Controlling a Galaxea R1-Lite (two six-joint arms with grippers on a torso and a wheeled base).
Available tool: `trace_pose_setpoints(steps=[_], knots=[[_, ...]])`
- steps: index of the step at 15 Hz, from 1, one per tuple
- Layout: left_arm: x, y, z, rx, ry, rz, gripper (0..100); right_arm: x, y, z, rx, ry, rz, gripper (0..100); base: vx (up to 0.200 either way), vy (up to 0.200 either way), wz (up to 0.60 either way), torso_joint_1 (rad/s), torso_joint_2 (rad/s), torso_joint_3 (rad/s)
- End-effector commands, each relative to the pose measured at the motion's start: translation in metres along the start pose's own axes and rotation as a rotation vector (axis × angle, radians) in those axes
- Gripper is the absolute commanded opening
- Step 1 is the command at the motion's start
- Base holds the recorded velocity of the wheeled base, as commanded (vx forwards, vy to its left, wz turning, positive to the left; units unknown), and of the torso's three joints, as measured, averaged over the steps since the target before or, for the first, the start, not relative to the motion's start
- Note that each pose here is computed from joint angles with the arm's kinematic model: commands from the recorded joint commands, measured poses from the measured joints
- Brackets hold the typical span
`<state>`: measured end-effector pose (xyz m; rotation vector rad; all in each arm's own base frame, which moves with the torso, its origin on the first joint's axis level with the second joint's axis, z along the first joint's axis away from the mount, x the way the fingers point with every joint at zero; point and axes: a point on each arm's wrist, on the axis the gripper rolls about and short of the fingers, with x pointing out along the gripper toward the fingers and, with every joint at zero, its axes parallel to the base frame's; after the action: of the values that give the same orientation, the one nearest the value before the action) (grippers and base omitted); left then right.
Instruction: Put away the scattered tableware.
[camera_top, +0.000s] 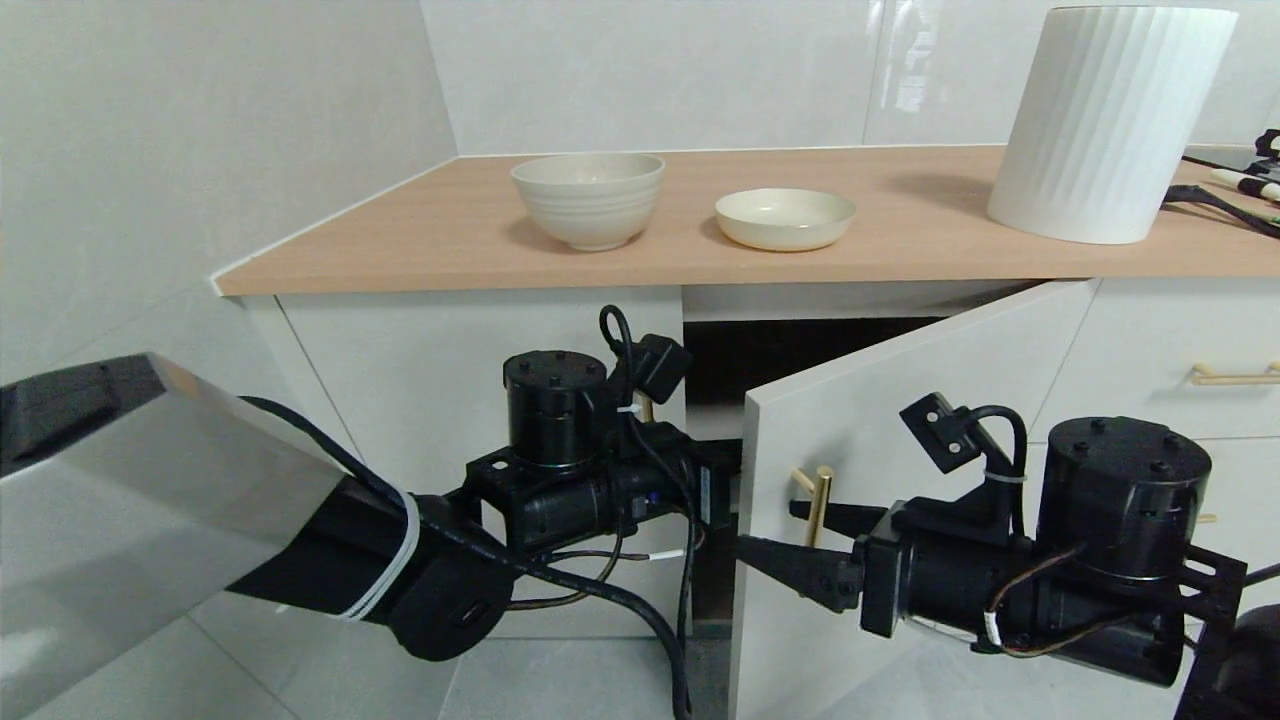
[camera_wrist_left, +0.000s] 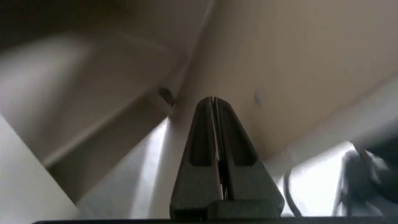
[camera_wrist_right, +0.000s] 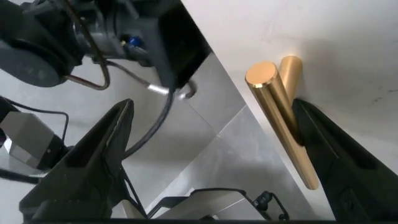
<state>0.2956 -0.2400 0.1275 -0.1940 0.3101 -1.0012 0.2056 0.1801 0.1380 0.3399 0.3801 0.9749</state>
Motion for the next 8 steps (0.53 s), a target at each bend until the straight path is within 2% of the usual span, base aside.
trace_pose_setpoints(steps=[1, 3, 5, 6, 8], knots=[[0.005, -0.002, -0.002, 0.004, -0.009, -0.002, 0, -0.003, -0.008, 0.001, 0.004, -0.017, -0.058, 100, 0.0, 0.0, 0.0, 0.0, 0.0, 0.0], [0.006, -0.005, -0.001, 0.015, -0.033, -0.016, 0, -0.006, -0.014, 0.003, -0.002, -0.029, -0.088, 100, 0.0, 0.0, 0.0, 0.0, 0.0, 0.0], [0.006, -0.006, 0.0, 0.024, -0.055, -0.024, 0, -0.011, -0.031, 0.009, -0.047, -0.048, -0.148, 100, 0.0, 0.0, 0.0, 0.0, 0.0, 0.0], [0.006, -0.006, -0.001, 0.025, -0.058, -0.025, 0, -0.014, -0.033, 0.011, -0.061, -0.055, -0.16, 100, 0.0, 0.0, 0.0, 0.0, 0.0, 0.0], [0.005, -0.007, -0.003, 0.023, -0.05, -0.026, 0, -0.031, -0.025, 0.017, -0.119, -0.087, -0.159, 100, 0.0, 0.0, 0.0, 0.0, 0.0, 0.0]])
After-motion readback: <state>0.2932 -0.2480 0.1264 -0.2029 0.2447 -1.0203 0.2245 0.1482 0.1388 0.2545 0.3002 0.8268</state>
